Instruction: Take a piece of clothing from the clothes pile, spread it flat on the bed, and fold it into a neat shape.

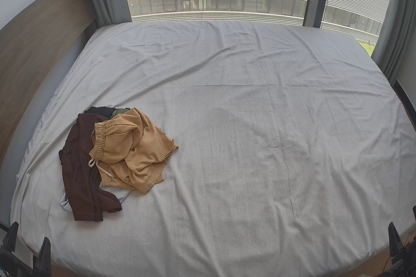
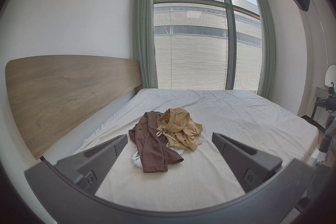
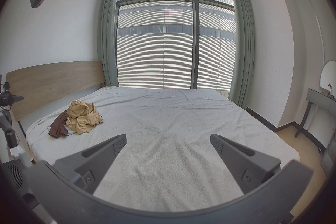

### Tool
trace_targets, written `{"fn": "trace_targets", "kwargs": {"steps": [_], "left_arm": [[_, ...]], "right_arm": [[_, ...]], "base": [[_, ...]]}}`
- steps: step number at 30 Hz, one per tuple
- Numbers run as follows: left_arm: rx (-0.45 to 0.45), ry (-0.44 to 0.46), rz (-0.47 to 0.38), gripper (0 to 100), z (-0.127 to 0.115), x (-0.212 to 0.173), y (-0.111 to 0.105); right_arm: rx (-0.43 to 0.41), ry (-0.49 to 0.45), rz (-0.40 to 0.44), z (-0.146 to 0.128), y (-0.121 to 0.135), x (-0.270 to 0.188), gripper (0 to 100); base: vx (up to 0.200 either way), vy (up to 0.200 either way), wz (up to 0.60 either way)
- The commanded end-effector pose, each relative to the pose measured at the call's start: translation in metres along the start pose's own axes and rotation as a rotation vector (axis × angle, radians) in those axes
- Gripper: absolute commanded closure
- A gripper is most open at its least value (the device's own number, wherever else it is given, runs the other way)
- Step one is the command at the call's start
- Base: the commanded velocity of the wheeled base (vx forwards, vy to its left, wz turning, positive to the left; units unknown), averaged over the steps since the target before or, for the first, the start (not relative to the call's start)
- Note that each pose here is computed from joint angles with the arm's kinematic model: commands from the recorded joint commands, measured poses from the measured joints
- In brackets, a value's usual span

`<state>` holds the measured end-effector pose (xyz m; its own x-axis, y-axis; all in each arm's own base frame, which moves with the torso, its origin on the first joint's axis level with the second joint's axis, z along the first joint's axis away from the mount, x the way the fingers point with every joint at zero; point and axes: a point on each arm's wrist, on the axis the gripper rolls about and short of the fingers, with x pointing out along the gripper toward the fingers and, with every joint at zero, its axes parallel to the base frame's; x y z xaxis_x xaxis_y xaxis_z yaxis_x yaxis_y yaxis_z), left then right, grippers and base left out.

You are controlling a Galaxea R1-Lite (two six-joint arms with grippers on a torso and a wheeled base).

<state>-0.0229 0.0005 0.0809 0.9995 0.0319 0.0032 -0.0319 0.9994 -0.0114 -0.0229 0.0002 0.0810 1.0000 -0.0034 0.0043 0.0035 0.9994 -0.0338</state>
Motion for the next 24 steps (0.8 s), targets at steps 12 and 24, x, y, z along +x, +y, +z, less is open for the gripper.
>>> {"fn": "trace_targets", "kwargs": {"steps": [12,24], "left_arm": [[-0.001,0.003,-0.009,0,-0.005,0.0,0.0],[0.003,-0.119,-0.015,0,0.033,-0.001,-0.001]], "right_arm": [[0.003,0.004,0.0,-0.005,0.0,0.0,0],[0.012,0.004,0.0,-0.005,0.0,0.0,0]], "base": [[0.0,0.0,0.0],[0.0,0.0,0.0]]}}
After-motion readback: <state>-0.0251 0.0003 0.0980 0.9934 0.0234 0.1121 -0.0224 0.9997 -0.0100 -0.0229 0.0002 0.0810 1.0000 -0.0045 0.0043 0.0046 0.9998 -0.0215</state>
